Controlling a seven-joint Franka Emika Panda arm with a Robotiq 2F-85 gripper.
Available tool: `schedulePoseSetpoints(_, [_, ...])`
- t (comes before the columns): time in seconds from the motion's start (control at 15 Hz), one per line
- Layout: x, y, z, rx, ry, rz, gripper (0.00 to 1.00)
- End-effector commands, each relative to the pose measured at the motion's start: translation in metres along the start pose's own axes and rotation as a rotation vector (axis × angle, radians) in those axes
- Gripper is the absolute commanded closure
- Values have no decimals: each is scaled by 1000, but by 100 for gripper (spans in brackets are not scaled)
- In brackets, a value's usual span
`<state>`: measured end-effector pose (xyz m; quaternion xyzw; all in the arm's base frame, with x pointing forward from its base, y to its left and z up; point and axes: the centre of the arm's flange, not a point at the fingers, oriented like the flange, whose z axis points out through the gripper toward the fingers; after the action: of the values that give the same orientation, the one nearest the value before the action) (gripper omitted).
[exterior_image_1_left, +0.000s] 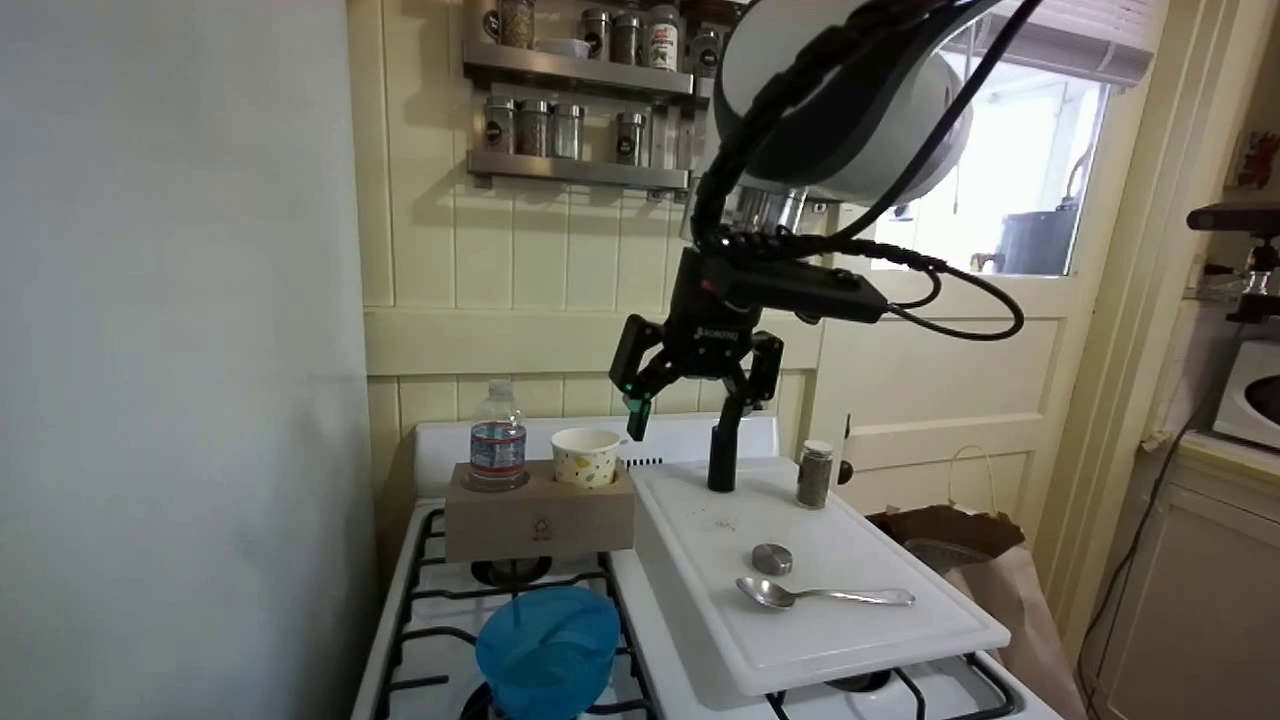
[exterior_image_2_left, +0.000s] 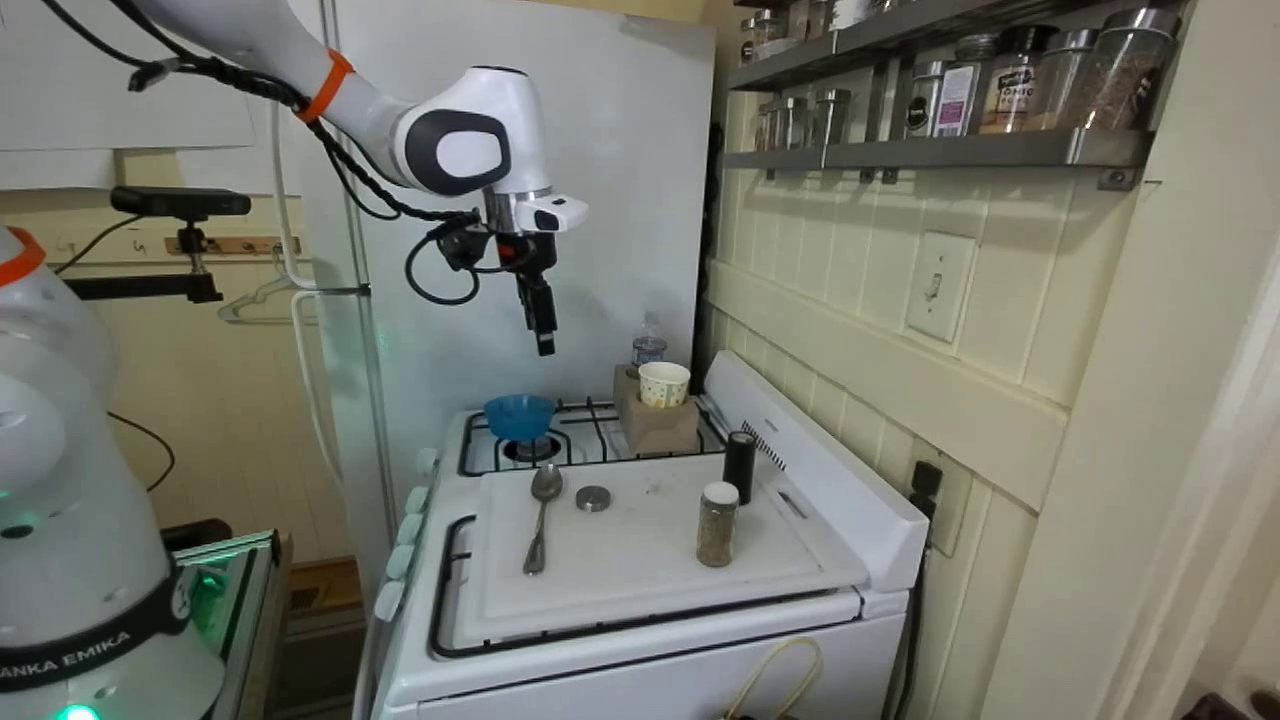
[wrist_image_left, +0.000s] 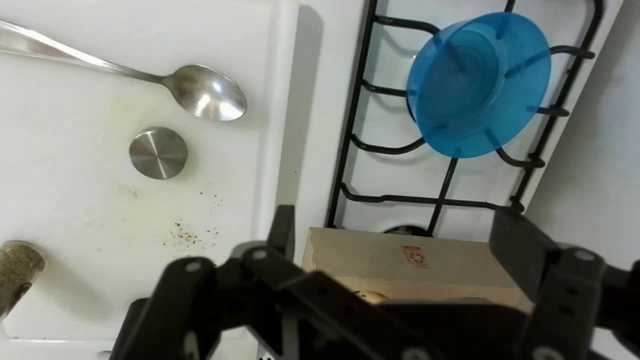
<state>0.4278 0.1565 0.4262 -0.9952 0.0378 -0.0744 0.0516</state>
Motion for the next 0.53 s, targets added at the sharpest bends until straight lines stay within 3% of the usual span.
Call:
schedulePoseSetpoints(0.0, [1,1,1,2,-3,-7,0])
schedulePoseSetpoints(0.07, [11,9,1,1,7,-27,0])
schedulePoseSetpoints(0.13, [19,19,0,2,-29,-135,0])
schedulePoseSetpoints(0.4, [66,46,9,97,-52,-325,0])
schedulePoseSetpoints(0.47, [36,39,2,44,-12,-244,0])
